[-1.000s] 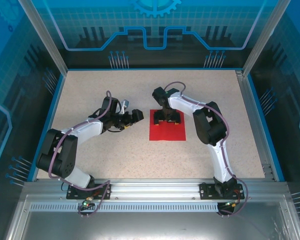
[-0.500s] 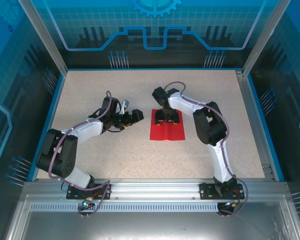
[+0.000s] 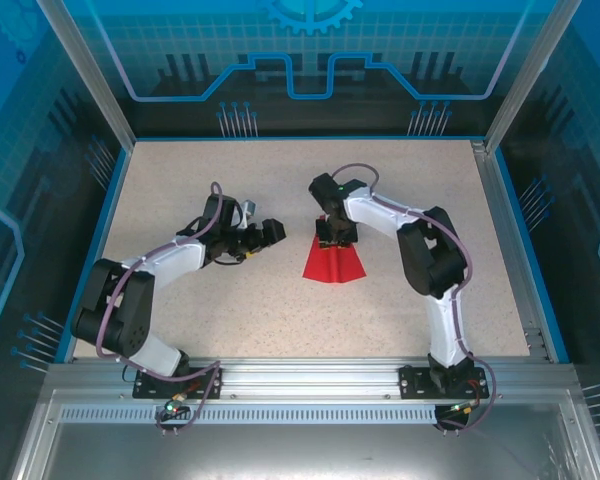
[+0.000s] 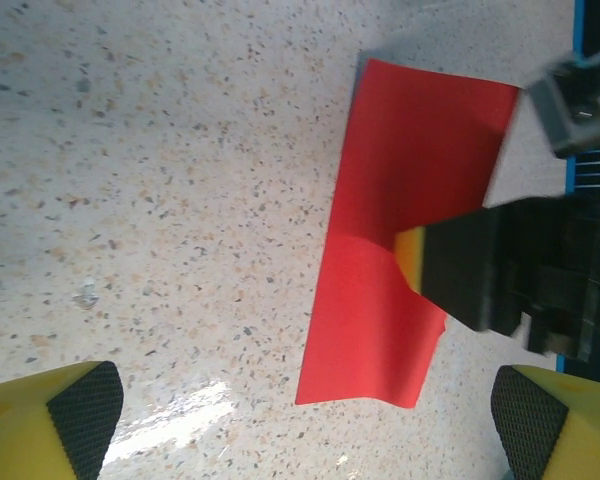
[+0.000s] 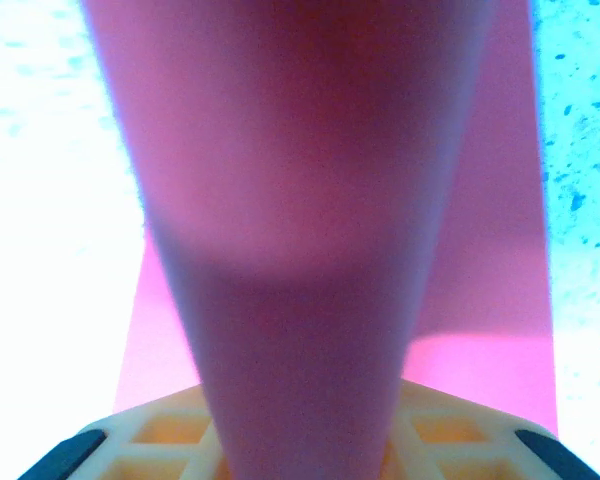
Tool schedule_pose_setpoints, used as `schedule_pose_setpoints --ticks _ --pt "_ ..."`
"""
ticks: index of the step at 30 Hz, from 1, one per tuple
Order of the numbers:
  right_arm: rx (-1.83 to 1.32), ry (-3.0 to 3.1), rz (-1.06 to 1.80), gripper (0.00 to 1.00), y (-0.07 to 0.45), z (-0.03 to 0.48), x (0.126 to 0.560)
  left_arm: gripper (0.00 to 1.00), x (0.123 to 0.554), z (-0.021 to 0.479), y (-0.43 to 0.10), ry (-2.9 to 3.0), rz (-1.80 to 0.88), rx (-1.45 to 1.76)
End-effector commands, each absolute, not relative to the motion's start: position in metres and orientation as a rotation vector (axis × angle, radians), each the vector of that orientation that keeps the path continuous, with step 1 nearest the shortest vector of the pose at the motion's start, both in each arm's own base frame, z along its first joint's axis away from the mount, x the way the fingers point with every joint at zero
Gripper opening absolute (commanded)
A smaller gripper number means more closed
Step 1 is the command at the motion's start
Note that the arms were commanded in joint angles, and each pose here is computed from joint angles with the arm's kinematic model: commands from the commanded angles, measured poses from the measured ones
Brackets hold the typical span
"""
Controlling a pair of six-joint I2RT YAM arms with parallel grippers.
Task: Fold a paper plane with a square sheet of paper (pick it up from the middle)
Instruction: Fold the square sheet of paper in half at the center of the table.
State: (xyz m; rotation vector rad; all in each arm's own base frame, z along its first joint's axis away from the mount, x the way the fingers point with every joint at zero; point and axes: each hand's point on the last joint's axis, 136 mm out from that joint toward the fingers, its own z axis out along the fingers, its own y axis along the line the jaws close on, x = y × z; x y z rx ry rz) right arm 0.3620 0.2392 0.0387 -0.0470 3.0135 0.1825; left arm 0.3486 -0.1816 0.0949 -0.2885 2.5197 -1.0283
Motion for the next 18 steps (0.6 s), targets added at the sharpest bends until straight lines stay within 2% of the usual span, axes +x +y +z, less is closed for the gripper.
schedule_pose_setpoints --ticks 1,5,9,14,18 --pt "-0.075 2.892 0.564 0.32 0.272 0.086 0.363 0.99 0.352 0.109 -0.175 2.489 -0.998 -0.322" --pt "-0.13 2.748 1.068 0.34 0.313 0.124 0.356 0.99 0.354 0.114 -0.173 2.455 -1.124 -0.377" --pt "-0.117 2.69 1.335 0.36 0.329 0.127 0.355 0.99 0.356 0.12 -0.17 2.419 -1.227 -0.396" --pt "-0.043 2.772 1.347 0.37 0.32 0.087 0.358 0.99 0.354 0.118 -0.177 2.429 -1.288 -0.363" --pt "0.008 2.869 1.251 0.41 0.303 0.055 0.356 0.99 0.351 0.11 -0.18 2.452 -1.317 -0.358"
